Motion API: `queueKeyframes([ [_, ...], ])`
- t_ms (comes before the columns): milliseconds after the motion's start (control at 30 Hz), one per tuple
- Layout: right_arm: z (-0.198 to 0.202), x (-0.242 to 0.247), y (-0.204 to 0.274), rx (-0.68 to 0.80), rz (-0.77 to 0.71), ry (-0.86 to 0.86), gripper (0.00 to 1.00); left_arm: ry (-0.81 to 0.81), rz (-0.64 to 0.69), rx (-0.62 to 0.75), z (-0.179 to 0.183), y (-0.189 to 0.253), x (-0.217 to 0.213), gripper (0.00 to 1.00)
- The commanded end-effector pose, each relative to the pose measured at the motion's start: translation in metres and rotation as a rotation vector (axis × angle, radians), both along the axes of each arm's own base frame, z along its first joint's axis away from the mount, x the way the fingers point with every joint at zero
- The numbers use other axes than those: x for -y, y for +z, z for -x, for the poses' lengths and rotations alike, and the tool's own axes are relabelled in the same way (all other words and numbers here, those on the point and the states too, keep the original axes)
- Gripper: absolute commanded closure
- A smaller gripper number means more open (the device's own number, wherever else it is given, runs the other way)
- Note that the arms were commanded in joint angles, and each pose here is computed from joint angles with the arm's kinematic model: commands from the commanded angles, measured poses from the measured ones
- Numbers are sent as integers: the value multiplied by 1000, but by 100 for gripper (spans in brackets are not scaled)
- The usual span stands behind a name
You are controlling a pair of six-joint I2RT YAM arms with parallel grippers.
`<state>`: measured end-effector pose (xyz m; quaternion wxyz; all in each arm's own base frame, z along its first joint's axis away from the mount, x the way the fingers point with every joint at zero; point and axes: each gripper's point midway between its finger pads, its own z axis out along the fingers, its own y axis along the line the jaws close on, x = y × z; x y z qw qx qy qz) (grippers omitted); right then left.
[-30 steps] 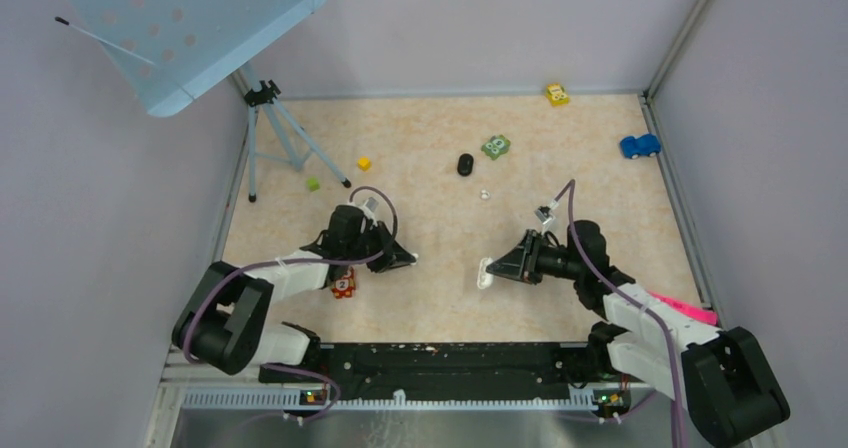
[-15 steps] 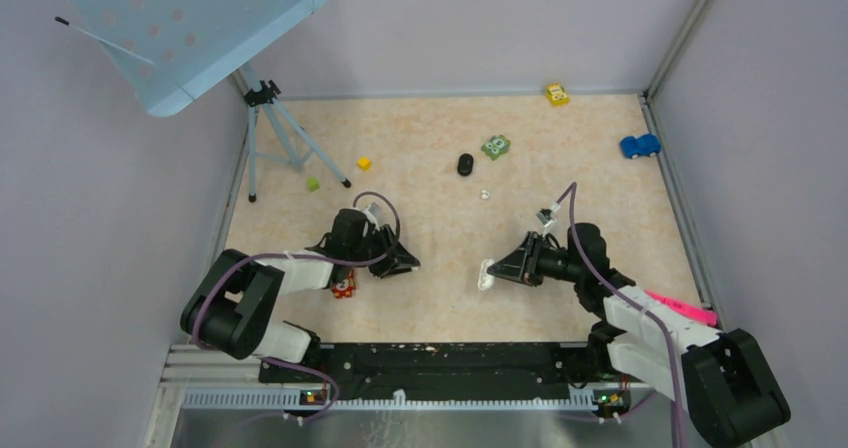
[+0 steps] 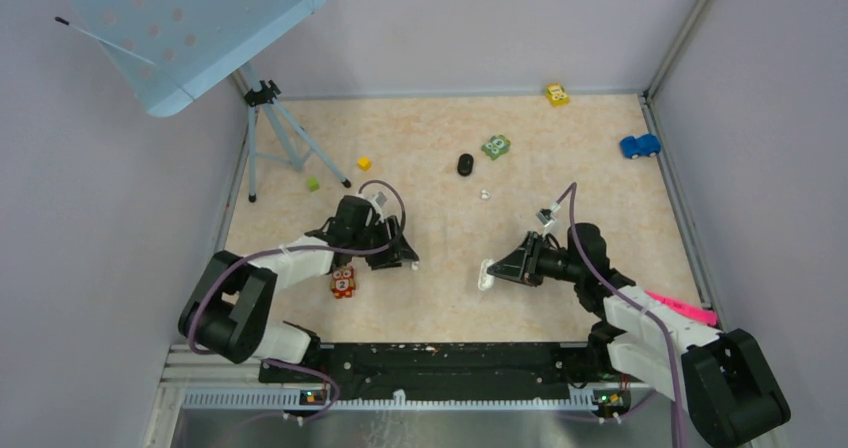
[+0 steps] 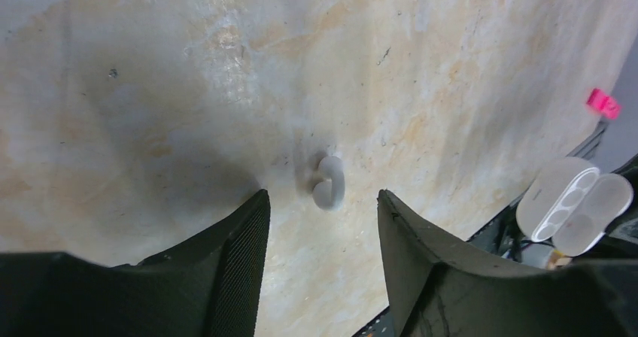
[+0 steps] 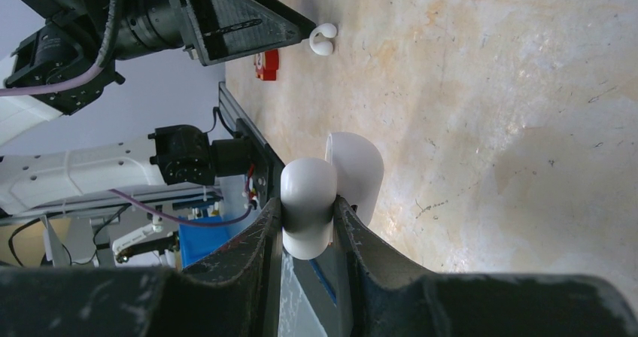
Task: Insert the wireless bluetooth earbuds into the charging case
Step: Pick up the right earbud from the center of the board.
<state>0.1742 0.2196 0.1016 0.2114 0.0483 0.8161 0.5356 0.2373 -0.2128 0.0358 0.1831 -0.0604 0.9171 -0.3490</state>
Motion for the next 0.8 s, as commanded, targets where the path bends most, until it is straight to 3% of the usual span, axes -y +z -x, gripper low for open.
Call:
queueKeyframes([
  [0, -3, -1, 6, 31, -21, 0, 100, -85, -105, 25, 6, 3, -12, 39],
  [200, -3, -1, 7, 28, -26, -1, 100, -158, -203, 65, -1, 10, -7, 42],
  [400, -2, -1, 7, 27, -28, -2, 100, -193, -329, 16, -1, 2, 1, 48],
  [633, 0, 0, 8, 25, -28, -7, 100, -182, -348, 17, -1, -2, 9, 57],
  [767, 1, 0, 8, 24, -30, -5, 100, -188, -342, 16, -3, -2, 14, 67],
])
